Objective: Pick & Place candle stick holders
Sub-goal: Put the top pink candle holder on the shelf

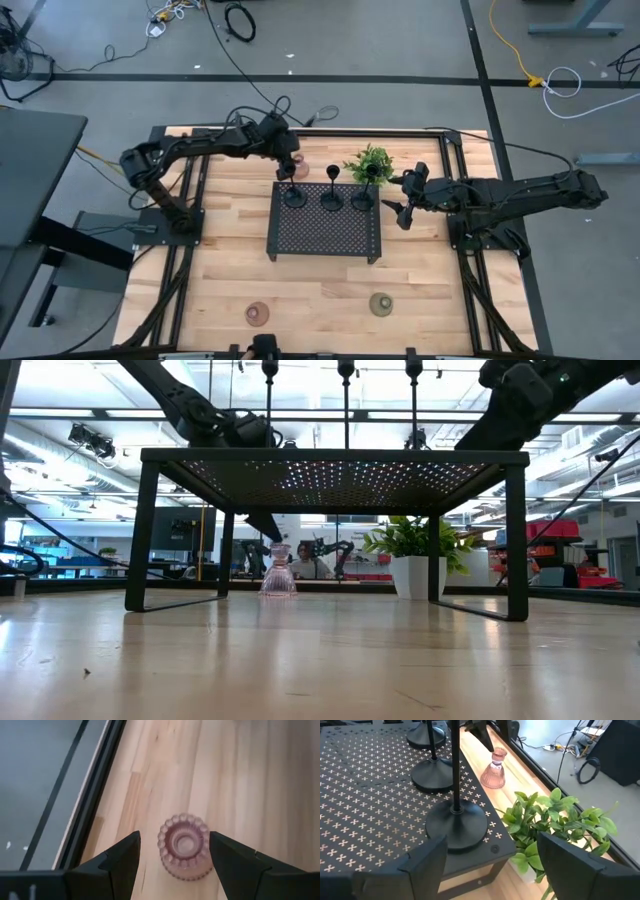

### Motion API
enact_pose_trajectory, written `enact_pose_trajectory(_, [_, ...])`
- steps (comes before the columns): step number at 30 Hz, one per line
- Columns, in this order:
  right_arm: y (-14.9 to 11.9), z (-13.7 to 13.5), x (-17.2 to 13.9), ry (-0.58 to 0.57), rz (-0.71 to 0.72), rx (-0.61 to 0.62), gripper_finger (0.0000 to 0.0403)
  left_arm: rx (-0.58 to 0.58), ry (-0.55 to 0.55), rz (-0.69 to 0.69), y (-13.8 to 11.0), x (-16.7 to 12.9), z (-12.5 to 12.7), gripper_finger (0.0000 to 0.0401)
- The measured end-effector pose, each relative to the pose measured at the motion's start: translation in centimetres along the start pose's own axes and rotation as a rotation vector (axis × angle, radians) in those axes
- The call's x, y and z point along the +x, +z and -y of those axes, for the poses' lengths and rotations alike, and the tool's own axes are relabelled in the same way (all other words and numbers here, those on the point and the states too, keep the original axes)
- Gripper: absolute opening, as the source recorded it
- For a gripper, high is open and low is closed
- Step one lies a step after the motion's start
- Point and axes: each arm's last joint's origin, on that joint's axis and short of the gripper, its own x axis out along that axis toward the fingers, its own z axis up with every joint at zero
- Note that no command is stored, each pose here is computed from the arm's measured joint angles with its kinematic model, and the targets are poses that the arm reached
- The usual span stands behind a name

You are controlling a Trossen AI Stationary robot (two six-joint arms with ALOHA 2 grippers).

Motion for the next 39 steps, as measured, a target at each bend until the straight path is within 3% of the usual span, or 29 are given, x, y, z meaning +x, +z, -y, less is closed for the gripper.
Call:
enact_pose_trajectory(9, [0.0, 0.0, 0.0, -0.002, 0.000, -0.034, 0.0307, -0.076, -0.065, 0.026, -0.4, 0.0, -0.8, 0.0238])
enact_pose_trajectory(18, [0.0, 0.0, 0.0, -0.004, 0.001, -0.076, 0.0307, -0.150, -0.129, -0.032, -1.9, 2.8, -0.7, 0.0238])
enact_pose_trajectory(22, [0.0, 0.0, 0.0, -0.010, 0.001, -0.075, 0.0307, -0.139, -0.148, 0.047, -1.5, 3.5, -0.8, 0.0237])
enact_pose_trajectory(29, [0.0, 0.0, 0.0, -0.010, 0.001, -0.063, 0.0307, -0.176, -0.128, 0.064, -1.6, 3.5, -1.6, 0.0172])
enact_pose_trajectory(39, [0.1, 0.0, 0.0, -0.008, 0.012, -0.055, 0.0307, -0.226, -0.126, 0.047, -2.0, 3.4, -2.0, 0.0172])
